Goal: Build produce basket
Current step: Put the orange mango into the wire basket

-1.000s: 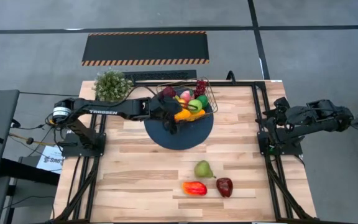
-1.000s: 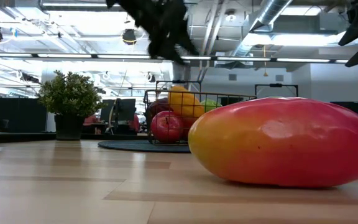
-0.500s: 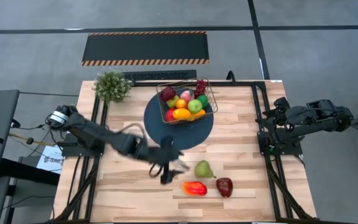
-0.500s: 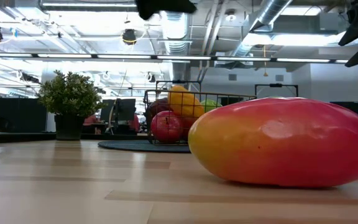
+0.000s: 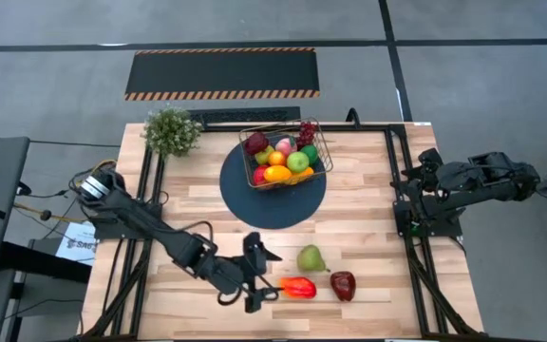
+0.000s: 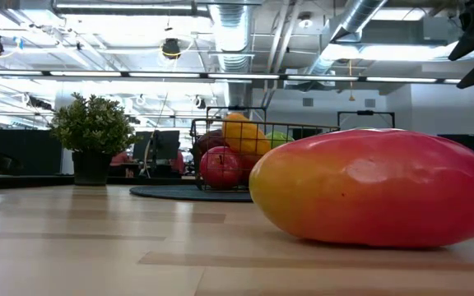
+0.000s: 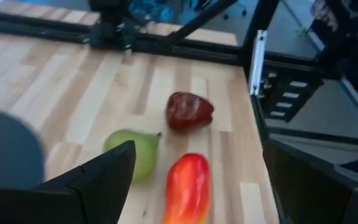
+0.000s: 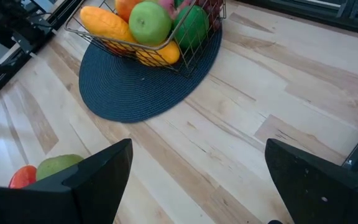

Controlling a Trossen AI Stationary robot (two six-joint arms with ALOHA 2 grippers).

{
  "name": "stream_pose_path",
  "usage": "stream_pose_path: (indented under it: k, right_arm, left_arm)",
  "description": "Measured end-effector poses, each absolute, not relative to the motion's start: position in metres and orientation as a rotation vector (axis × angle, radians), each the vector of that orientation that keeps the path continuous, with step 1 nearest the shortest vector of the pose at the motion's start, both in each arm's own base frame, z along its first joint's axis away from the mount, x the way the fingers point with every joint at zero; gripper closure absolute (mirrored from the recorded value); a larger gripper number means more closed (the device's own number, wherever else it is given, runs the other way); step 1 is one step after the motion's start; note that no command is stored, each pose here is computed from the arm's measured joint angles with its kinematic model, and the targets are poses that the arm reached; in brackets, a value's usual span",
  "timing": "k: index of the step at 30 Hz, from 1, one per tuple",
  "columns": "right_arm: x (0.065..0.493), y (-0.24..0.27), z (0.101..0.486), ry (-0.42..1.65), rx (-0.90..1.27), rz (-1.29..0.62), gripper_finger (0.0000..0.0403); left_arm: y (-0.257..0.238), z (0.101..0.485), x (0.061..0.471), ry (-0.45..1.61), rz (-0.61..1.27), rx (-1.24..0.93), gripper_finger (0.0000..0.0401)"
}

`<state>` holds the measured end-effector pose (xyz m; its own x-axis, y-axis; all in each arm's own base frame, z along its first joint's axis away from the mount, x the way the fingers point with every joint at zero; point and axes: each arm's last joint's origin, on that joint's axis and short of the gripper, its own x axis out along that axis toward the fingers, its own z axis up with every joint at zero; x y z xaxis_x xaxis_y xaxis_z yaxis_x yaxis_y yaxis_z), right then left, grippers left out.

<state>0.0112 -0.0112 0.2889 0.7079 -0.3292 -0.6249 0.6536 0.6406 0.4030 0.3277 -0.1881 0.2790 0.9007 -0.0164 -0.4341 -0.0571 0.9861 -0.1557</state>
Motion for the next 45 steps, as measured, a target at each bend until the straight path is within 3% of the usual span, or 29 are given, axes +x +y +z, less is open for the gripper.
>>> stream_pose_path:
  k: [19,33,45]
  right_arm:
    - [0.011,-0.011,0.289,0.538,0.660,-0.591,0.0017]
    - [0.011,-0.011,0.289,0.545,0.639,-0.586,0.0017]
    - [0.011,-0.011,0.289,0.546,0.635,-0.584,0.0017]
  left_arm:
    - [-0.207,0.163,0.395,0.512,-0.022,0.021,0.0063]
    - [-0.219,0.108,0.410,0.630,-0.065,-0.007,0.0064]
    - [-0.217,0.105,0.411,0.631,-0.011,-0.075,0.0151]
